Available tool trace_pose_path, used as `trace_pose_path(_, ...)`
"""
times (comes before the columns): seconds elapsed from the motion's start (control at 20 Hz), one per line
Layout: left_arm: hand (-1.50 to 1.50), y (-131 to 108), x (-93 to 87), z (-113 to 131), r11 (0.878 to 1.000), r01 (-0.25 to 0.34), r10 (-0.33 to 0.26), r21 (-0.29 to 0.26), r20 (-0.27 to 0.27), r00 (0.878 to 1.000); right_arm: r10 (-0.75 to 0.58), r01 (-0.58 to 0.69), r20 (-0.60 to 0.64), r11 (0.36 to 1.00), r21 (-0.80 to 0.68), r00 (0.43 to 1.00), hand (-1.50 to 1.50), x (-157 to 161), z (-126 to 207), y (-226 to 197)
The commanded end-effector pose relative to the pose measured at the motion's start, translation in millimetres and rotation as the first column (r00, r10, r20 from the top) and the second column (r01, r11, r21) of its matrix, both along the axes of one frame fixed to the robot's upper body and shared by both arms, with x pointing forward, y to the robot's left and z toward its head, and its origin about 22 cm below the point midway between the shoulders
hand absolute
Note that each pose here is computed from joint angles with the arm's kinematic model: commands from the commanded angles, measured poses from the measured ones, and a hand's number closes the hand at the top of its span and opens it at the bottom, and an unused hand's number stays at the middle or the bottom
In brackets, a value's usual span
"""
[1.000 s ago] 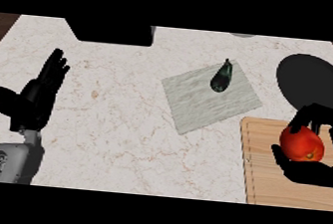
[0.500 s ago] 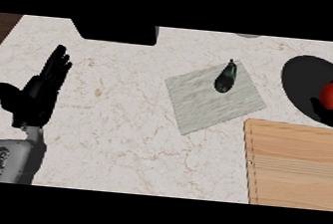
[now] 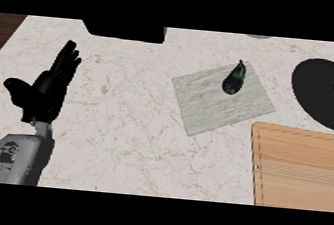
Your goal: Pick the tomato from the cutting board and place it in the pan
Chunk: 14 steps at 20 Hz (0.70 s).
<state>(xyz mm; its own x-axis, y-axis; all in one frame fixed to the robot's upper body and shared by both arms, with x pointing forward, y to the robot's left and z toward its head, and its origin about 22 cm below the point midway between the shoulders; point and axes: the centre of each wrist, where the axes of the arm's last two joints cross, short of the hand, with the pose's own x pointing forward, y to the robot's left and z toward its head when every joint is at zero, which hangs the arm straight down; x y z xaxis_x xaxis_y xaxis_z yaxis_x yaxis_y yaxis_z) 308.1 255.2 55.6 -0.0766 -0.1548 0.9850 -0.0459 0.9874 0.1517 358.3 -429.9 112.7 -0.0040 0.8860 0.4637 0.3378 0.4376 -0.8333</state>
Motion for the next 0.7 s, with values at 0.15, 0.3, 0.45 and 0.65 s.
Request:
trace_pose_path(0.15,0.0,-6.7,7.4,11.3,1.0,0.021,-0.021,-0.018,0.0,1.0,-0.061,0.061,0.018,0.998,0.009,0.998,1.5,9.8,-15.7,-23.9)
trace_pose_path(0.3,0.0,-5.5,3.6,-2.5,1.0,0.027,-0.027,0.002,0.01,1.0,-0.039,0.039,-0.016,0.999,-0.014,0.999,1.5,10.4,-24.4,-25.1)
trace_pose_path(0.45,0.0,-11.7,3.8,8.6,0.999,0.038,-0.037,-0.002,0.022,0.999,-0.027,0.045,-0.133,0.989,0.138,0.991,-1.5,7.5,-44.6,-23.5)
trace_pose_path(0.65,0.0,-3.8,7.7,14.3,1.0,0.029,-0.029,-0.007,0.023,0.999,0.112,-0.013,-0.298,0.949,0.314,0.948,-1.5,6.8,-51.7,-24.4)
